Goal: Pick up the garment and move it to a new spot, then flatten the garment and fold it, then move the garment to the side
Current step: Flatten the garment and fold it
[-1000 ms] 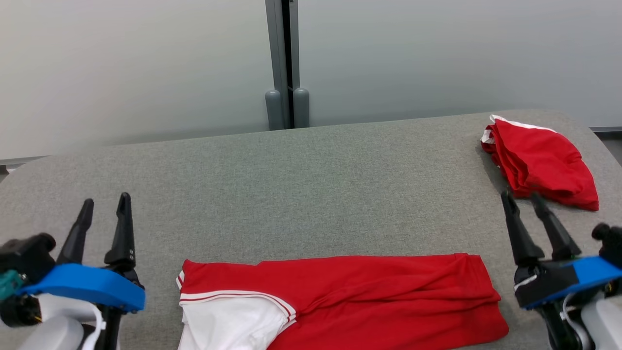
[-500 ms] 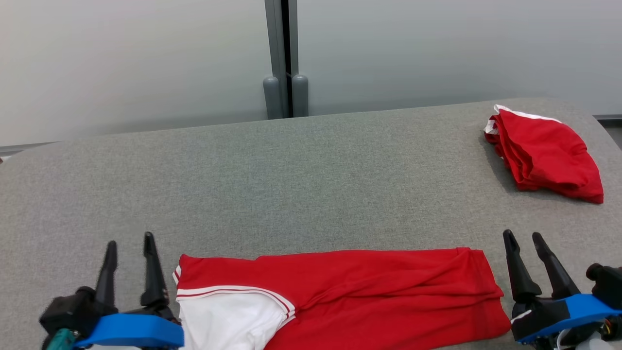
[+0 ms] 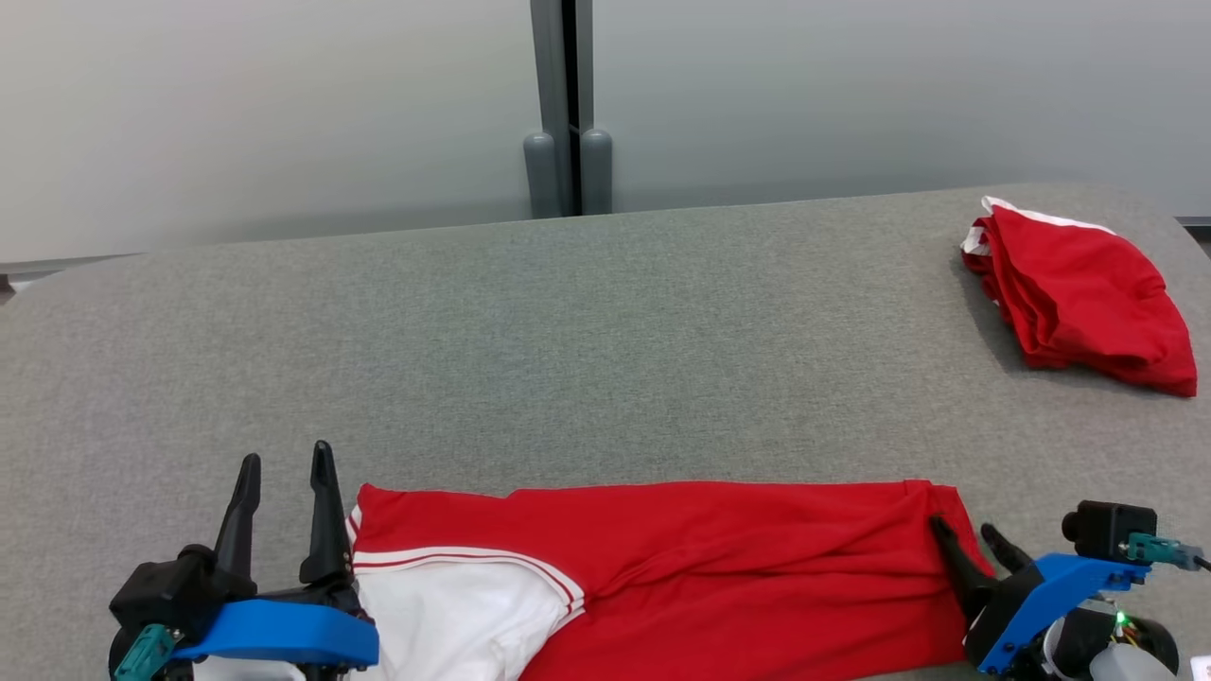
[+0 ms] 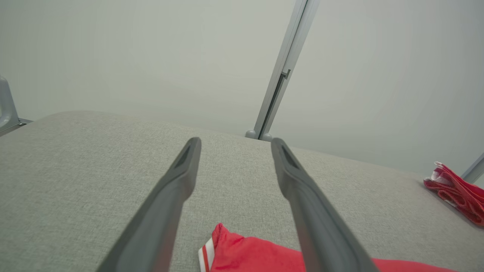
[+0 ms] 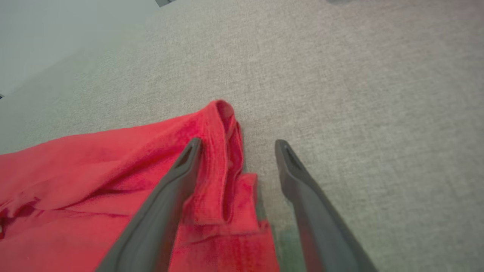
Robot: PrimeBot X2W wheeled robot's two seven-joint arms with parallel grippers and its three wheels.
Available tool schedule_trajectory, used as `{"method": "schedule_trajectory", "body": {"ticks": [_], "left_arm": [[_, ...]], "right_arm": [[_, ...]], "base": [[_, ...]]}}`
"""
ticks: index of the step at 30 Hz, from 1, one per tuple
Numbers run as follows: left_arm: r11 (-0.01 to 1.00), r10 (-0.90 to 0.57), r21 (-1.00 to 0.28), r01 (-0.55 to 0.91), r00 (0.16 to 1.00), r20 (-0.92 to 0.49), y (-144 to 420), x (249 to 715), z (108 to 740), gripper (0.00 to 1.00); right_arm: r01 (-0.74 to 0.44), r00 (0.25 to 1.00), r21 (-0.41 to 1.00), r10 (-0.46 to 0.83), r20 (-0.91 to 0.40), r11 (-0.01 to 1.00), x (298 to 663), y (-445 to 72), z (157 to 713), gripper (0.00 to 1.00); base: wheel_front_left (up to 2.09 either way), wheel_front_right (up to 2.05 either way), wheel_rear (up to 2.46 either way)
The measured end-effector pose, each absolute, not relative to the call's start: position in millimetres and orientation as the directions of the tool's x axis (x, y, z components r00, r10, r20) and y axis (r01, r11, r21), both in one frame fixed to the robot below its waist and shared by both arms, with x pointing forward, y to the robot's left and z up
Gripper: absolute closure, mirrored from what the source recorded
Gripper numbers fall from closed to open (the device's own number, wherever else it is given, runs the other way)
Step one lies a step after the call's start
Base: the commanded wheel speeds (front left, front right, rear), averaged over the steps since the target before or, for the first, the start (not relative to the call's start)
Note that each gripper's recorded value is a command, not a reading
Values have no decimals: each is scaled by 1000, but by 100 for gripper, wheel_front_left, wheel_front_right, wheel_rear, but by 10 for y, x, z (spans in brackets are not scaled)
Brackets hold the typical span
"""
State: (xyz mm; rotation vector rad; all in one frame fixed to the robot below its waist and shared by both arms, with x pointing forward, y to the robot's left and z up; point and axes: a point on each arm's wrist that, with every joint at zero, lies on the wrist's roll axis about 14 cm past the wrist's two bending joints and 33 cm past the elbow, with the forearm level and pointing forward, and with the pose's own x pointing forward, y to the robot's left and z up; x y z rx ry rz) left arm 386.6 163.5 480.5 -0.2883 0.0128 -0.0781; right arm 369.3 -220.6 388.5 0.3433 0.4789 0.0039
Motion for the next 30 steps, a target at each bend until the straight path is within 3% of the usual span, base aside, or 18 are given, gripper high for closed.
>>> {"method": "schedule_trajectory", "body": {"ticks": [10,11,12,13,14,22,30], "left_arm": [[959,-48,-281,42,999,-14,1725,3802,4747,0],[958,-48,-282,42,999,-14,1730,3799,4744,0],[959,-44,-283,38,999,-16,1739,3795,4739,0],[959,-42,-280,35,999,-18,1748,3792,4732,0],[959,-41,-280,35,999,-18,1753,3791,4729,0],[959,-48,-280,41,999,-19,1730,3792,4718,0],[958,-58,-283,50,998,-19,1689,3793,4713,0]], "right_arm": [[103,765,402,186,-617,910,3620,-1917,3578,0],[101,761,411,196,-619,906,3619,-1890,3578,20],[98,757,418,205,-620,903,3618,-1862,3579,53],[92,758,423,213,-617,901,3624,-1838,3587,64],[92,760,430,216,-613,898,3628,-1826,3595,100],[90,784,456,219,-581,886,3676,-1852,3710,100],[110,861,351,88,-501,930,3861,-2564,4141,100]], "base": [[0,0,0],[0,0,0],[0,0,0],[0,0,0],[0,0,0],[0,0,0],[0,0,0]]}}
